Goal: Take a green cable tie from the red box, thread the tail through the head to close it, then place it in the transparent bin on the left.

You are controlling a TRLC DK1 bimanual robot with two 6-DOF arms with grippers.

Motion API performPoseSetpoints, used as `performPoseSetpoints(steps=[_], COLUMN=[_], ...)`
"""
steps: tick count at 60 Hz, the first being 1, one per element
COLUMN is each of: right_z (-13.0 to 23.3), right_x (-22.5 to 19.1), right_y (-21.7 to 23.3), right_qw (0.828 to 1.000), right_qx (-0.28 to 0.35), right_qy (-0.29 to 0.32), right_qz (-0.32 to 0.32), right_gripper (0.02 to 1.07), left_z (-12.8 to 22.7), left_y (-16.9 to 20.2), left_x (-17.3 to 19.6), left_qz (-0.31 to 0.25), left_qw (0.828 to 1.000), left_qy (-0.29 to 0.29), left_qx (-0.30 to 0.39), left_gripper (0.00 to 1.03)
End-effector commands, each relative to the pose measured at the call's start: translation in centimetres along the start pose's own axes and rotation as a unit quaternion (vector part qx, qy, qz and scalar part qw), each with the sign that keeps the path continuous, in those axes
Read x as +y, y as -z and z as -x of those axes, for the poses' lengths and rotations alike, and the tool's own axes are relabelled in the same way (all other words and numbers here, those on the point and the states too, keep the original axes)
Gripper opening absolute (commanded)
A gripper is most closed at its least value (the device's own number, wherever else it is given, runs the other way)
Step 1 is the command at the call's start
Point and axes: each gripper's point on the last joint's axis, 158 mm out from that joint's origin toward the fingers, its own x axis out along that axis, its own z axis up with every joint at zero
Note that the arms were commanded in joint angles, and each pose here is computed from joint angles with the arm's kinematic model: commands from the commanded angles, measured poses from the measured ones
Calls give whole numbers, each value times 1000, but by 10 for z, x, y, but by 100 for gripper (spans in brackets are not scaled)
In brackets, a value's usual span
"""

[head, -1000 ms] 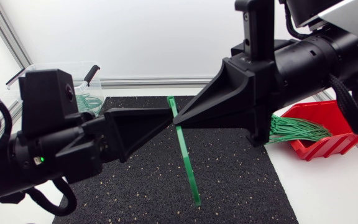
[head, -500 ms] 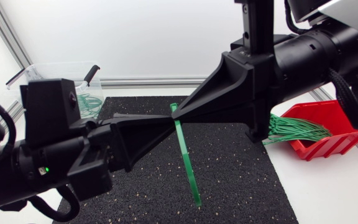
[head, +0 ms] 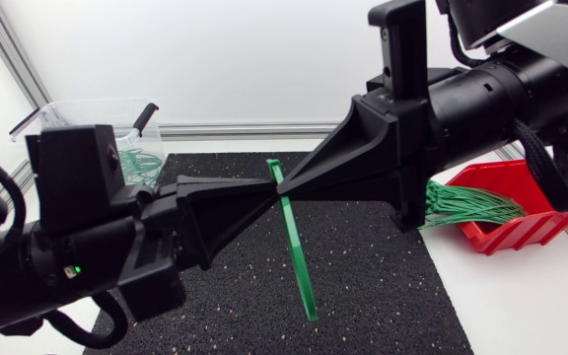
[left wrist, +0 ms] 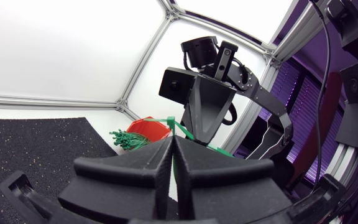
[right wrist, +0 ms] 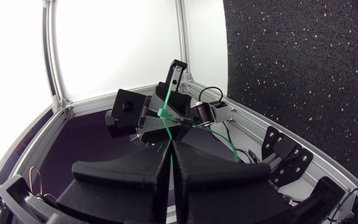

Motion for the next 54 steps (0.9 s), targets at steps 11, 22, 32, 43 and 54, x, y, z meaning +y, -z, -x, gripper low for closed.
performPoseSetpoints(steps=[11, 22, 32, 43, 54], right_z=[6, 6, 6, 7, 4], right_x=[-4, -3, -6, -3, -14], right_y=[-4, -7, -11, -16, -22], right_qw=[1000, 1000, 999, 999, 999], right_qx=[-18, -20, -22, -25, -25], right_qy=[4, 3, 5, 4, 12], right_qz=[-15, -14, -24, -24, -40], right_gripper=[8, 8, 8, 8, 8], left_z=[1, 0, -1, -2, -2], left_y=[1, 3, 9, 16, 14], left_x=[-12, -14, -16, -17, -15], left_qz=[-45, -45, -56, -63, -63], left_qw=[999, 999, 998, 998, 998], left_qy=[21, 24, 21, 21, 15], left_qx=[-2, 1, 3, 9, 6], left_gripper=[4, 4, 4, 4, 4])
